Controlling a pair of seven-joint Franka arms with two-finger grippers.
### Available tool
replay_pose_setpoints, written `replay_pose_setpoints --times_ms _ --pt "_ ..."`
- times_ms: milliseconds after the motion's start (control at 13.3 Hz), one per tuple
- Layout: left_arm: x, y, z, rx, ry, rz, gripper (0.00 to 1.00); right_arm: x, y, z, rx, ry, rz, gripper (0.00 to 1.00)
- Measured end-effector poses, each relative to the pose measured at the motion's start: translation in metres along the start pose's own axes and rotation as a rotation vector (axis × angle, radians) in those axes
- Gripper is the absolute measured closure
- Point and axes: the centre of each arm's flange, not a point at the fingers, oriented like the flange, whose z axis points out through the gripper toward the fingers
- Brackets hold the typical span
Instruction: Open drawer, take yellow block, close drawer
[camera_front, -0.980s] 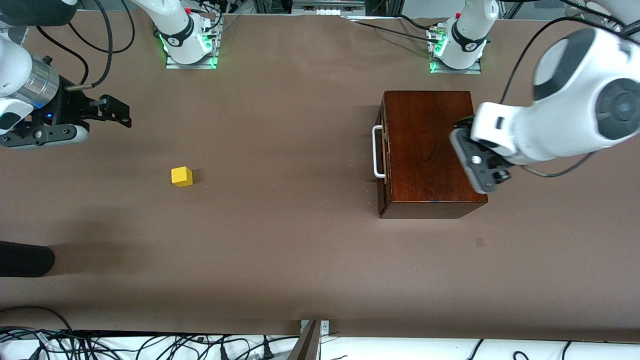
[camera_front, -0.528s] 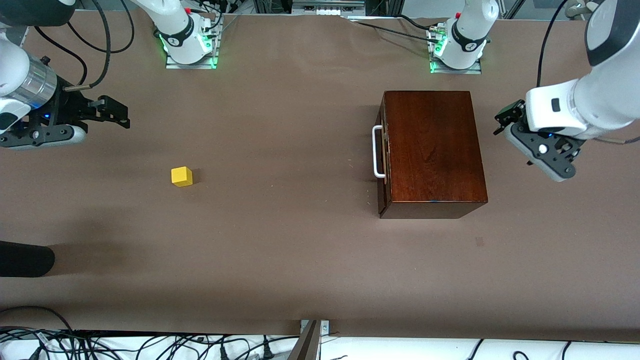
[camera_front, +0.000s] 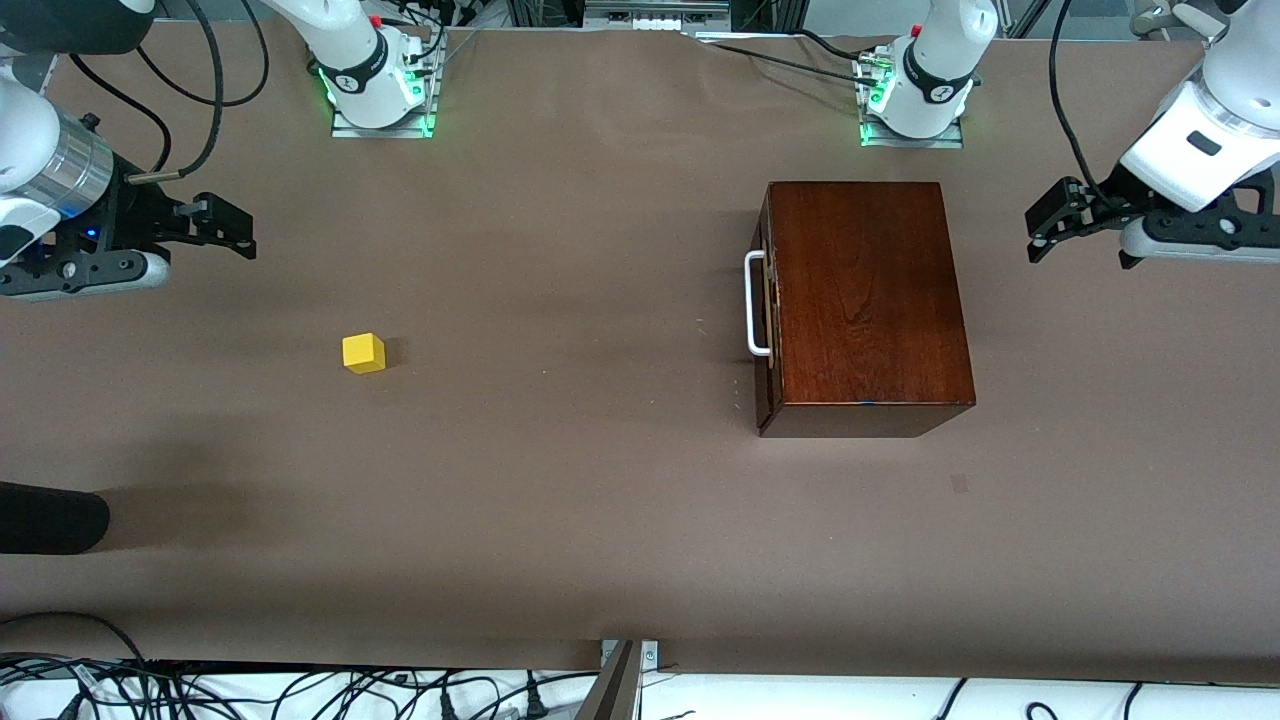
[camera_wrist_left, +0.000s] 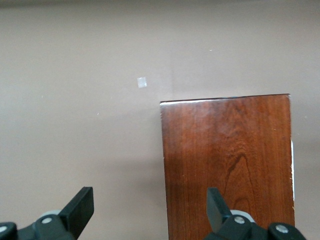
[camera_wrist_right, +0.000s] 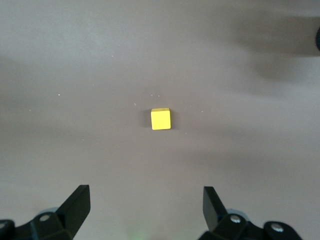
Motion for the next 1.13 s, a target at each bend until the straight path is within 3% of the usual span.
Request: replay_pose_setpoints --times_ms 452,1131 --pt "0.006 -0.034 0.021 -0.001 -0.012 -0.070 0.00 0.001 0.001 0.000 -0.007 0.000 0.008 0.00" --pt "0.021 -0.030 0.023 0.004 -0.054 -0.071 0.00 0.001 0.006 0.000 -0.009 0.003 0.023 0.00"
